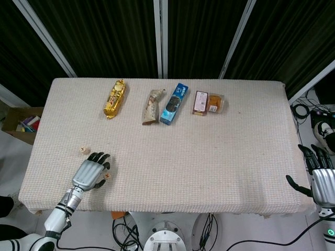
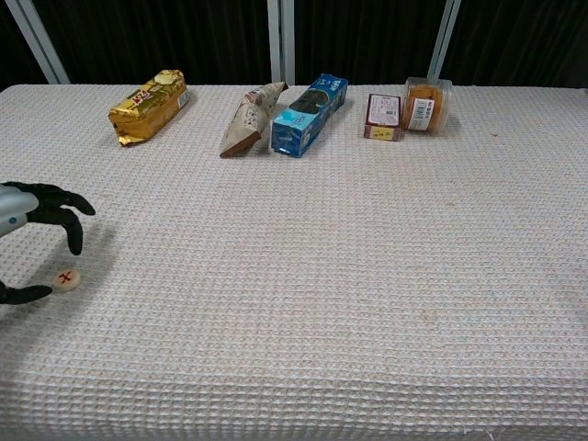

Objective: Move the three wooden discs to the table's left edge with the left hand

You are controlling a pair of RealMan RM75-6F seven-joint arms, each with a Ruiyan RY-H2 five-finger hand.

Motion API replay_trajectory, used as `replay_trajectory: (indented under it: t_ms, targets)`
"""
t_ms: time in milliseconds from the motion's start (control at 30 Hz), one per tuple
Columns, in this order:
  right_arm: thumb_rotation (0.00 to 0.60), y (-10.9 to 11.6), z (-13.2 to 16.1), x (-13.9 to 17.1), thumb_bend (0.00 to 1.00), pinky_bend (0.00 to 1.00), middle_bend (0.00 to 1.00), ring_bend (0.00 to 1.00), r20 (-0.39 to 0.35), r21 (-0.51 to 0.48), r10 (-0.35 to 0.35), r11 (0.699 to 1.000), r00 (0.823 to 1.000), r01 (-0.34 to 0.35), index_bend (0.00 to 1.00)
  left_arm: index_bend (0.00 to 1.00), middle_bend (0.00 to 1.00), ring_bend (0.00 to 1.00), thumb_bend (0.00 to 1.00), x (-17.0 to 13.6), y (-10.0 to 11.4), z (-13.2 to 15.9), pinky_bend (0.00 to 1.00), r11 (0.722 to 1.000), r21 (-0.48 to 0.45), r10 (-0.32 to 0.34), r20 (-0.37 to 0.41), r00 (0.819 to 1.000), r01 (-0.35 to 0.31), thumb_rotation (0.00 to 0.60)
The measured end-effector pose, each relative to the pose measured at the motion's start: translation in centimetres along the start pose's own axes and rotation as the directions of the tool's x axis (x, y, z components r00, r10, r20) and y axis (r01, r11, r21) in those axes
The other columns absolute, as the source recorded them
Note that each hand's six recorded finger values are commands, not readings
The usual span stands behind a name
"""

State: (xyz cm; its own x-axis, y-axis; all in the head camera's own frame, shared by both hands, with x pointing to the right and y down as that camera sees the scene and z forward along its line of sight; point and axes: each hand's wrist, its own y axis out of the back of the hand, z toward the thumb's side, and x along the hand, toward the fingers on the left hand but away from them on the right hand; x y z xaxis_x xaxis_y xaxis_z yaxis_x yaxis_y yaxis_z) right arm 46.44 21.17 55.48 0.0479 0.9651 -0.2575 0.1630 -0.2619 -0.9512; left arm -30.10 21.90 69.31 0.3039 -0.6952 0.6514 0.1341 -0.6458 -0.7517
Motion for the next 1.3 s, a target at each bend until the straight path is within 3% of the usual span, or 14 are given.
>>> replay_trajectory:
  t_ms: [500,867,1067,1300]
  targets:
    - [0.6,0.1,0.1,0.1,0.15,0.12,0.19,0.04,-0.001,0.001,-0.003,1.0,1.0,0.003,0.11,0.46,0.14,0.11,0.28,0.5,-0.9,0.0,0.15,0.999,-0.017,-0.029,-0.01,1.0,0.028,0.6]
    - [0.6,0.1,0.1,0.1,0.15,0.12,0.19,0.04,0.0,0.0,-0.003,1.0,1.0,0.003,0.11,0.5,0.14,0.11,0.41,0.7,-1.1,0.1,0.15,0.999,-0.026,-0.038,-0.007,0.999,0.038,0.6]
    - [0.6,0.3,0.0,0.2,0.15,0.12,0.19,0.04,0.0,0.001,-0.011,1.0,1.0,0.011,0.11,0.5,0.14,0.11,0.41,0.6,0.3,-0.4,0.15,0.999,-0.035,0.012,-0.021,1.0,-0.013,0.6]
    - [0.6,0.2,0.1,0.1,0.15,0.13,0.19,0.04,-0.004,0.0,-0.007,1.0,1.0,0.007,0.11,0.48,0.14,0.11,0.4,1.1,4.4,-3.8,0.15,0.986,-0.073,0.143,-0.123,0.982,-0.153,0.6]
